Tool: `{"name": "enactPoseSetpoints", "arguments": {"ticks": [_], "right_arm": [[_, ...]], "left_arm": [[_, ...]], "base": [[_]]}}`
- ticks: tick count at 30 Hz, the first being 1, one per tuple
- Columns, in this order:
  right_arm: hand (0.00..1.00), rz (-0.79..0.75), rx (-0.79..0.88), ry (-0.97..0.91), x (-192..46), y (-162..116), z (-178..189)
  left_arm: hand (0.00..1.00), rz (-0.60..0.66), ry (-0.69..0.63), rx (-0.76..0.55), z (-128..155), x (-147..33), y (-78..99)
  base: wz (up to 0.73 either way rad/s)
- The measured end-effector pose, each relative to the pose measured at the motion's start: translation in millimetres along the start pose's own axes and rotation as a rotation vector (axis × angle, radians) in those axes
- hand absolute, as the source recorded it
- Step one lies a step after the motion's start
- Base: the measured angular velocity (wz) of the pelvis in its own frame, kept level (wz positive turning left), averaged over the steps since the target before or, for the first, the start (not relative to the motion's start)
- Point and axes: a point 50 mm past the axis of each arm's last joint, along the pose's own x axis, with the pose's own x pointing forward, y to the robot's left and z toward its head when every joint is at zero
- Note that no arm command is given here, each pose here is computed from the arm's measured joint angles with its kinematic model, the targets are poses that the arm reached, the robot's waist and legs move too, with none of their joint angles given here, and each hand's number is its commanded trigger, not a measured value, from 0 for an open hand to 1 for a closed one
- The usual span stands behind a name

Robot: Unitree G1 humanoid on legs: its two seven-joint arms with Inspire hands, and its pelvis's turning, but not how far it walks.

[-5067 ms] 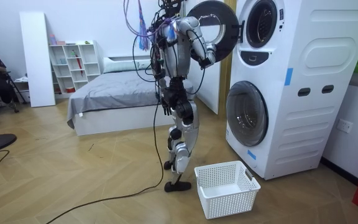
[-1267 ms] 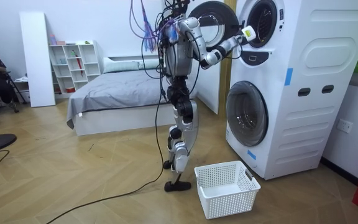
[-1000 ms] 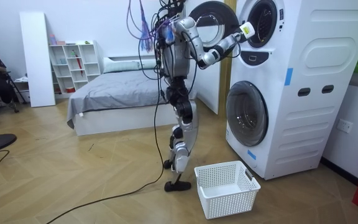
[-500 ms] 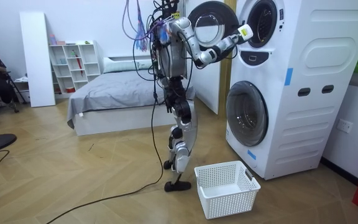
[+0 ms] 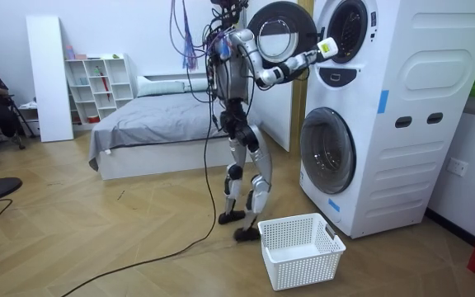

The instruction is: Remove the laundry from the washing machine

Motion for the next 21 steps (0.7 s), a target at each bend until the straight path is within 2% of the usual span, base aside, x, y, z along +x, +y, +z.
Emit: {"name": "enactPoseSetpoints", "arguments": {"ticks": [3, 9, 16, 21], "right_arm": [[0.00, -0.002, -0.034, 0.007, -1.6, -0.5, -2.1], [0.00, 0.014, 0.014, -0.001, -1.6, 1.8, 0.1], [0.00, 0.047, 0.054, -0.024, -2.5, 9.6, 6.3], [0.00, 0.054, 0.073, -0.043, -3.0, 11.8, 11.1]], "left_arm": [[0.00, -0.016, 0.059, -0.005, -16.8, -1.5, -4.8], [0.00, 0.012, 0.079, -0.006, -25.6, -3.4, 0.5], [0.00, 0.008, 0.076, -0.010, -24.8, -3.4, -1.9], [0.00, 0.000, 0.028, -0.008, -11.9, -3.0, -5.5]], "base": [[0.07], [0.00], [0.03], [-0.02]]}}
